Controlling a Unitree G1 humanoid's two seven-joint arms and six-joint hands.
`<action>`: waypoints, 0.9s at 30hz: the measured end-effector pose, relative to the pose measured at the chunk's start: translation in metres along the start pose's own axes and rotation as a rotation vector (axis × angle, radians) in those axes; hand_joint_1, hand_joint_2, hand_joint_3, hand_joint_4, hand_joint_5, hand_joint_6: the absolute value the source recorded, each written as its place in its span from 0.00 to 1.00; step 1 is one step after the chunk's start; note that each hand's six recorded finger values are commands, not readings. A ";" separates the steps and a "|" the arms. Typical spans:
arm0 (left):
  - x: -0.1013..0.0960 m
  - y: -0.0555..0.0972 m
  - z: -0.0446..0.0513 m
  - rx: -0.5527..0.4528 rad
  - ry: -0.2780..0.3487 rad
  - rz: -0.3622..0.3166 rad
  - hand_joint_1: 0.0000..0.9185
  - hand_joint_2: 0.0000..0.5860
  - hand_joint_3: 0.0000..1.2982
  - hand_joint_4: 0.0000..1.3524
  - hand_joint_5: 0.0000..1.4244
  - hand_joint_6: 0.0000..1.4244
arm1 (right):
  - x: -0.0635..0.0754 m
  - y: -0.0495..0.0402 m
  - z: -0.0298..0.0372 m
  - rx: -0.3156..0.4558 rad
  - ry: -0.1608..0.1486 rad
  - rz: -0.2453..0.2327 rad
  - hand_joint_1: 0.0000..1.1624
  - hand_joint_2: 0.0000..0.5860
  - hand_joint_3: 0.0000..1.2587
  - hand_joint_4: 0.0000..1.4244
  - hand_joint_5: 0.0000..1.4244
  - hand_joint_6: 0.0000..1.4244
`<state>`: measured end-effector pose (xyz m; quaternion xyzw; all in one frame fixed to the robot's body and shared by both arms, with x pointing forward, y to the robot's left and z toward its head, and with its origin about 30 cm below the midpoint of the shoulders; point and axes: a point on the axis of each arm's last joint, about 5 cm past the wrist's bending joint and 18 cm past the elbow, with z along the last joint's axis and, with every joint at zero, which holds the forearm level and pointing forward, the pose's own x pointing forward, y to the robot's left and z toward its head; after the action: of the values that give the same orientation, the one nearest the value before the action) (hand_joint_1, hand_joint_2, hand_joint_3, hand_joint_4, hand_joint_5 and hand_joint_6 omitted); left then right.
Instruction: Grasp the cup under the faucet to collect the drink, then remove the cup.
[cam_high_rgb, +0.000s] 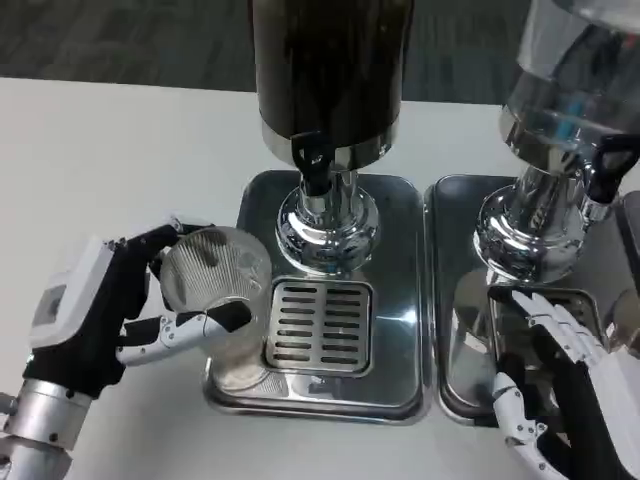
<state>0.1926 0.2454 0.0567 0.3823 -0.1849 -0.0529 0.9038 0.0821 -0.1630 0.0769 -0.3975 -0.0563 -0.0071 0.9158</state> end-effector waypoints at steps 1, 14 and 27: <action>0.000 -0.001 0.0006 -0.004 -0.001 -0.003 0.35 0.11 0.50 0.56 0.71 0.96 | 0.000 0.0001 0.0000 0.000 0.001 0.000 0.22 0.98 0.15 0.08 0.07 0.07; 0.010 -0.012 0.0075 -0.042 -0.019 -0.018 0.36 0.09 0.50 0.56 0.71 0.96 | 0.000 -0.0027 0.0064 -0.017 -0.042 -0.015 0.24 0.97 0.16 0.08 0.07 0.08; 0.017 -0.020 0.0117 -0.070 -0.031 -0.023 0.36 0.09 0.50 0.56 0.70 0.96 | 0.001 -0.0081 0.0115 -0.063 -0.090 -0.025 0.26 0.98 0.16 0.09 0.07 0.07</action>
<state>0.2044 0.2197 0.0549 0.3516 -0.1926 -0.0757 0.9130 0.0817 -0.1601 0.0908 -0.4252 -0.1022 -0.0024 0.8993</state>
